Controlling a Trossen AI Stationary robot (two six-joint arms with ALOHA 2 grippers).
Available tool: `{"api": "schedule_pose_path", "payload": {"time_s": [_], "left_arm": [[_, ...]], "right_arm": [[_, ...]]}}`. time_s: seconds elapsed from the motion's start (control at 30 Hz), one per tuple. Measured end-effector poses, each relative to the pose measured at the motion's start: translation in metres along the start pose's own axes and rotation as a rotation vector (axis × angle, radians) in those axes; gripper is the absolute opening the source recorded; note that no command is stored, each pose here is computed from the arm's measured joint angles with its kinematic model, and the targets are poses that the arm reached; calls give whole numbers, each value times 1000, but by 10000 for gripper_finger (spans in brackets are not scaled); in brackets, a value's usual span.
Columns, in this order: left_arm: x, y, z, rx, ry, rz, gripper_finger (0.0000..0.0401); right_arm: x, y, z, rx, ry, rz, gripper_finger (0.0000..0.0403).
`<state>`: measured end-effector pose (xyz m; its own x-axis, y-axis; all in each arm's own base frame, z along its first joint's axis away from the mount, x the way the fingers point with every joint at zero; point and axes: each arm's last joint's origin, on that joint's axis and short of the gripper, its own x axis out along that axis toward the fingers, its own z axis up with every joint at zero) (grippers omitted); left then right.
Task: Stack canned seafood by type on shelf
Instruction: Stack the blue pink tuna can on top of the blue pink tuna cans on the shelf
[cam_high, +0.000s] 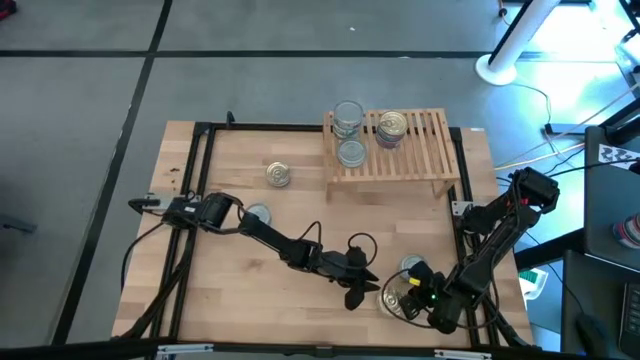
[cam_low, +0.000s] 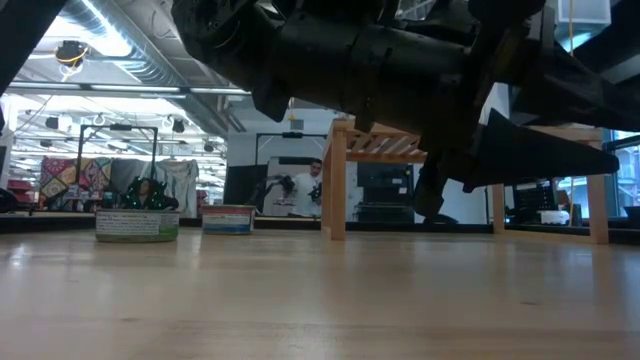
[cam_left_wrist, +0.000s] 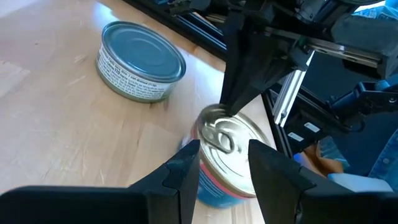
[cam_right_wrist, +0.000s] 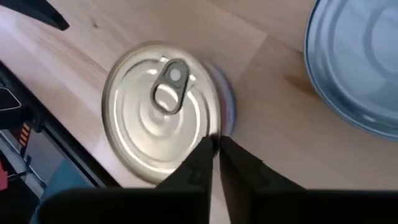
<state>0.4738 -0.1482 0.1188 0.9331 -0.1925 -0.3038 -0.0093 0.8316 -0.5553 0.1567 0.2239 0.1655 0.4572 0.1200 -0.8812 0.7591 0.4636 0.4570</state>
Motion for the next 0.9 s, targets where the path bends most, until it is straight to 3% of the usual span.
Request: {"api": "schedule_pose_path", "payload": {"time_s": [0.13,0.57,0.9], "left_arm": [[0,1,1,-1,0,0,131],[1,6,5,-4,18,-25,131],[-3,-2,8,269,52,-127,131]], "right_arm": [[2,2,1,11,0,11,5],[16,8,0,34,-25,46,3],[18,2,2,24,-56,-1,2]]}}
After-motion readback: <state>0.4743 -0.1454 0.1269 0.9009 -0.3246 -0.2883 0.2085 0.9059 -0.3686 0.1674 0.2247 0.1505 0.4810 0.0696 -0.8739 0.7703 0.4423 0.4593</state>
